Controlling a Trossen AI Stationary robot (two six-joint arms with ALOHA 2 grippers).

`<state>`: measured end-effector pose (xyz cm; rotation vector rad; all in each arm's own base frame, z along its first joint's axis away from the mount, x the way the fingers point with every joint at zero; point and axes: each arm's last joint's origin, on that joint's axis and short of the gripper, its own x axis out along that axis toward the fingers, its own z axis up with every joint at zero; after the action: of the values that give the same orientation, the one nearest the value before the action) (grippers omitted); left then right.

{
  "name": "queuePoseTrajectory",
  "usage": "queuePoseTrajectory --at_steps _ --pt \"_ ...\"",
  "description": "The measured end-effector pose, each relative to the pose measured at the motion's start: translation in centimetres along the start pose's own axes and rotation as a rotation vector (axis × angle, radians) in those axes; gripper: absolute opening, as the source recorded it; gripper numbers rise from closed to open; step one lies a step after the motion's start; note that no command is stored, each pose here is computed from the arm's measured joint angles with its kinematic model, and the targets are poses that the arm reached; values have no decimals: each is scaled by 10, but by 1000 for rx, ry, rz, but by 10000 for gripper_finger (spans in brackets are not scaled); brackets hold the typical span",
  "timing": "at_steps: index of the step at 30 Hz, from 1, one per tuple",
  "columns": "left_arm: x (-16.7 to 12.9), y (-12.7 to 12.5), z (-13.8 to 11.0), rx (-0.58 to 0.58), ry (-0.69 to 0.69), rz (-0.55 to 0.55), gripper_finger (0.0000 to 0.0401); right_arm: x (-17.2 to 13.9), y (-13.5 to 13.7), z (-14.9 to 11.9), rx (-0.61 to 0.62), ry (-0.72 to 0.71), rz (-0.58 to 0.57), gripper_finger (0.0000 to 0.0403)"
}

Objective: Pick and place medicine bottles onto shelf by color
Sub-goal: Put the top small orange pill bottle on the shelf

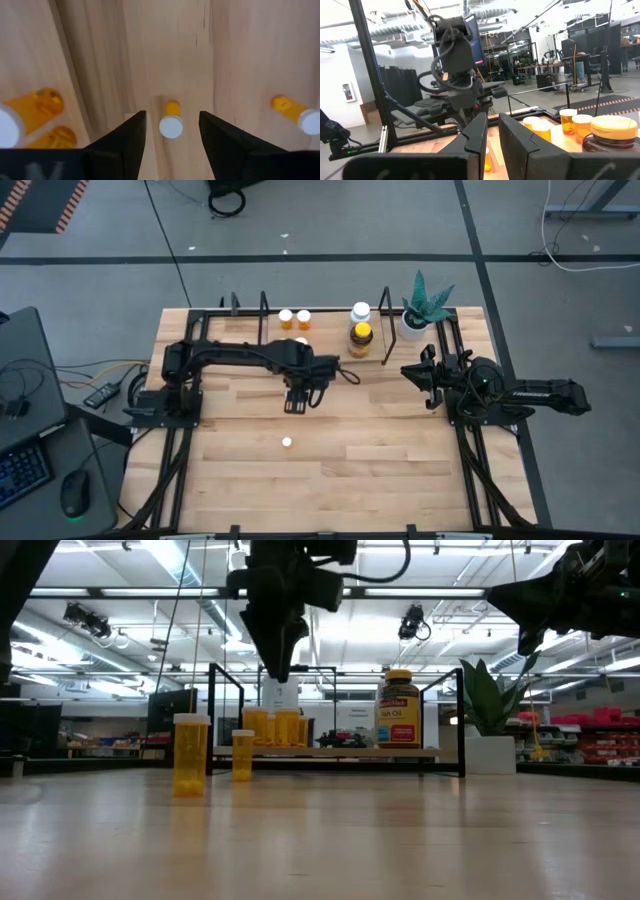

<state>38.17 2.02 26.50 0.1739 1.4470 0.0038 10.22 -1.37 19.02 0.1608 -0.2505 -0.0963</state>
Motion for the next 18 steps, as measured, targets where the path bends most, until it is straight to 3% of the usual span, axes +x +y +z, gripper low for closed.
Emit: queuePoseTrajectory --at_steps 11,18 --pt "29 -5 -17 -7 107 -18 189 0 0 0 0 0 0 57" --pt "17 -3 -37 -35 3 0 189 0 0 0 0 -1 0 57"
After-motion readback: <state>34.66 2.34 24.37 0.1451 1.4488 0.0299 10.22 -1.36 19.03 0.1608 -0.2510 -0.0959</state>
